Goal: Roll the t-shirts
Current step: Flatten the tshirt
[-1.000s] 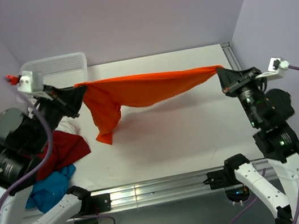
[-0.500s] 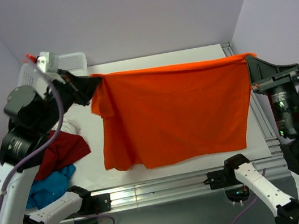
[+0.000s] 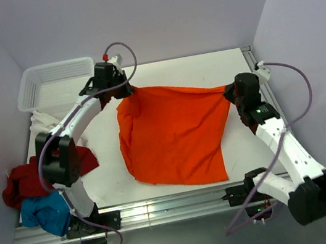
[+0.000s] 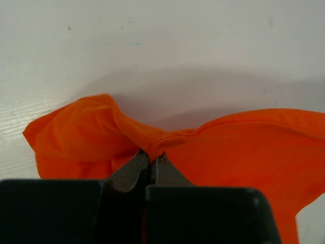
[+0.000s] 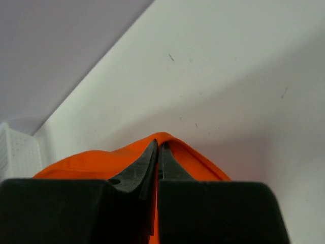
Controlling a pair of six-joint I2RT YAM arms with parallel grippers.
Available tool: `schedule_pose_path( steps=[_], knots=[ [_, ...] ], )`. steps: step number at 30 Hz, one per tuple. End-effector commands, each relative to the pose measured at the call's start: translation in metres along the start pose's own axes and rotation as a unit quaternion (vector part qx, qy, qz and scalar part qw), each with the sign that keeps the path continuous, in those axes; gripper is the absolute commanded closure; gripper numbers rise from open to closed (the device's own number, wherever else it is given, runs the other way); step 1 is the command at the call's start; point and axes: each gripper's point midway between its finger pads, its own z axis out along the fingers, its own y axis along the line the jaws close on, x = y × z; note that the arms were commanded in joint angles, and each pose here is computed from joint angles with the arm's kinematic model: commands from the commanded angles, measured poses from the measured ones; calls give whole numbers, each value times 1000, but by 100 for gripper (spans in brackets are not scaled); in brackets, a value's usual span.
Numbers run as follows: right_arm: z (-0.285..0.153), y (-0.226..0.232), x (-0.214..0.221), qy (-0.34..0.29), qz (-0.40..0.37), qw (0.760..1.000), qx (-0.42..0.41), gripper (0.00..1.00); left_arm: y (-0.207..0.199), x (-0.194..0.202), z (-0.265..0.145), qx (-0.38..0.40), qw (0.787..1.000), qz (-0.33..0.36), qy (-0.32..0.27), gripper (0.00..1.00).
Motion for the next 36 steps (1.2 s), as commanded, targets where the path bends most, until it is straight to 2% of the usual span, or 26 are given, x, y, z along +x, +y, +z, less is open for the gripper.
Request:
schedule_pose_path(
  steps=[1,2,3,4,5,6,7,8,9,11,12,13,14,15,16,17,18,19,20,21,22,25,27,31,34,36],
  knots=[
    [21,37,-43,-78,59,994,-53,100,-5,-45,18,0,997,36,-71,100],
    [43,31,-33,-63,53,996,-32,100,-1,-47,28,-9,997,45,-69,100],
    [49,45,-45,-70,59,995,-39,100,-6,-69,31,-8,995,51,-90,100],
    [59,48,-48,-68,60,995,-34,100,4,-58,54,-15,996,51,-68,100],
    [82,43,-43,-60,60,996,-13,100,4,-65,62,-11,996,53,-72,100],
    [93,44,-47,-61,68,996,-7,100,-7,-91,61,3,994,57,-98,100],
    [100,57,-64,-74,80,994,-14,100,-8,-89,77,17,994,56,-93,100],
    [122,52,-55,-61,79,995,2,100,-11,-103,81,27,992,51,-116,100],
    [130,61,-78,-80,97,992,-3,100,-18,-124,78,36,988,50,-141,79],
    [158,42,-68,-63,110,991,47,49,-9,-135,83,17,987,33,-157,38],
    [163,44,-76,-66,118,990,49,17,-9,-144,75,9,985,30,-172,1],
    [168,44,-65,-41,111,992,49,0,-8,-150,67,0,982,26,-185,1],
    [167,44,-66,-41,108,992,50,0,-3,-138,68,-3,983,27,-182,1],
    [167,35,-54,-30,100,993,56,0,-14,-154,38,6,977,32,-212,1],
    [157,47,-61,-39,105,993,21,0,-16,-152,28,6,975,33,-219,0],
    [151,46,-60,-41,98,994,11,0,-9,-133,27,3,977,33,-212,1],
    [146,32,-43,-29,90,995,17,0,-22,-145,-6,14,971,37,-237,1],
    [131,39,-53,-45,89,995,-8,0,-25,-137,-15,16,971,41,-235,0],
    [123,36,-50,-42,81,996,-14,2,-15,-110,-13,1,976,39,-214,0],
    [118,20,-32,-28,72,997,-5,5,-22,-111,-32,3,973,40,-225,0],
    [102,25,-39,-44,72,996,-26,6,-28,-96,-33,5,976,42,-213,1],
    [80,12,-10,-33,47,998,-40,13,-16,-45,-24,-34,985,35,-163,0],
    [76,-4,8,-28,37,999,-19,17,0,-12,-8,-57,990,25,-129,0],
    [80,-38,37,6,12,998,59,23,33,23,23,-97,991,8,-96,1],
    [84,-55,55,26,-4,996,85,33,54,43,45,-105,992,0,-73,4],
    [85,-59,72,33,3,997,63,47,63,53,52,-109,992,-5,-68,6]
  ],
)
